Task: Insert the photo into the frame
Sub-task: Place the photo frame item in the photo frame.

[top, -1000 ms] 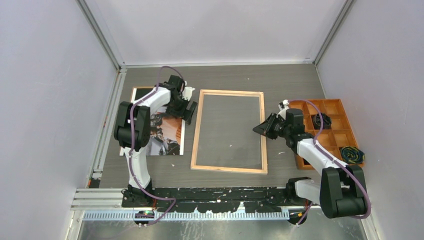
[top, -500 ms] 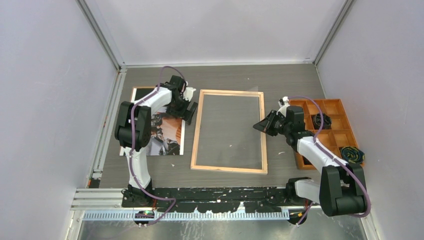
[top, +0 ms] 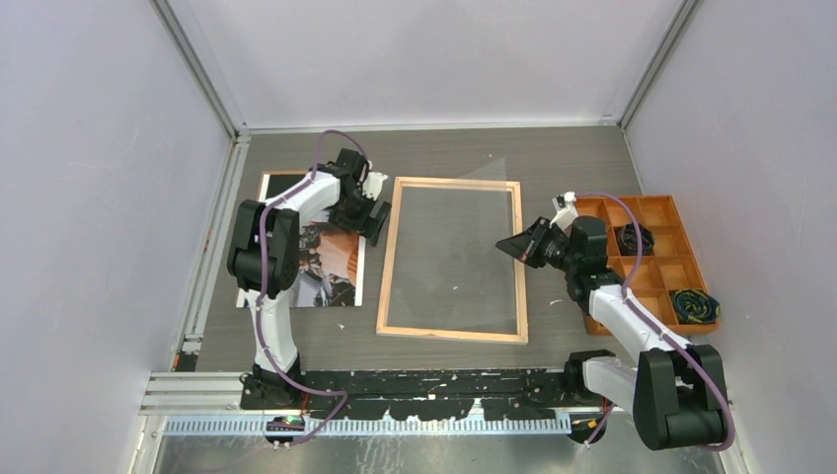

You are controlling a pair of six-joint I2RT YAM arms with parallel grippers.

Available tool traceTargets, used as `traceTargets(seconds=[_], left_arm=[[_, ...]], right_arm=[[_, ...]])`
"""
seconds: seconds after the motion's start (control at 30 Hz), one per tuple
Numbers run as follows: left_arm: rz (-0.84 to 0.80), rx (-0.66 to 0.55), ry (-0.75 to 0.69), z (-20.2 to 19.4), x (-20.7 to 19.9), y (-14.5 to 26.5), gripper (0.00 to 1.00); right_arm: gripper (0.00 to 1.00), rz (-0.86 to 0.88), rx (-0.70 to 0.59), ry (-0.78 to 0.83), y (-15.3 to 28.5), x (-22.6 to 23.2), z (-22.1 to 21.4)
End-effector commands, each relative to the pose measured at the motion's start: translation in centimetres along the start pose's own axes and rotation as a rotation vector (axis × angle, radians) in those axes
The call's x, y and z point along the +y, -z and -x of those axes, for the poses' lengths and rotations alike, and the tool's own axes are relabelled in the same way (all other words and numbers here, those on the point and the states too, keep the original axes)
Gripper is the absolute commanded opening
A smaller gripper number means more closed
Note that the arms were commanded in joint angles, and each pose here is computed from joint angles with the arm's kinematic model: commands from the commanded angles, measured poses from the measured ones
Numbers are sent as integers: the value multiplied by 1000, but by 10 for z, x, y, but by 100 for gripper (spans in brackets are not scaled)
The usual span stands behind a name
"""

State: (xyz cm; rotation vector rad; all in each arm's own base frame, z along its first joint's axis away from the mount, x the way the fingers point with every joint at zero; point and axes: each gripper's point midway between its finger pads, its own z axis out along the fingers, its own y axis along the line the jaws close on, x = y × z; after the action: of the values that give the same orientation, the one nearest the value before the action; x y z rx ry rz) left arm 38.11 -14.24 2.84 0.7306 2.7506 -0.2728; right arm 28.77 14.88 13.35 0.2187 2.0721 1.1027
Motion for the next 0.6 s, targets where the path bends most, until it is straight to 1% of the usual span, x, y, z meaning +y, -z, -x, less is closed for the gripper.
traceTargets(seconds=[0.0, 0.57], left_arm=[[-49, 46, -14, -10, -9, -22, 86], [-47, 62, -28, -11, -14, -29, 86]], right_arm=[[2, 125, -69, 60, 6, 31, 15], [1, 169, -102, 10, 0, 28, 13]])
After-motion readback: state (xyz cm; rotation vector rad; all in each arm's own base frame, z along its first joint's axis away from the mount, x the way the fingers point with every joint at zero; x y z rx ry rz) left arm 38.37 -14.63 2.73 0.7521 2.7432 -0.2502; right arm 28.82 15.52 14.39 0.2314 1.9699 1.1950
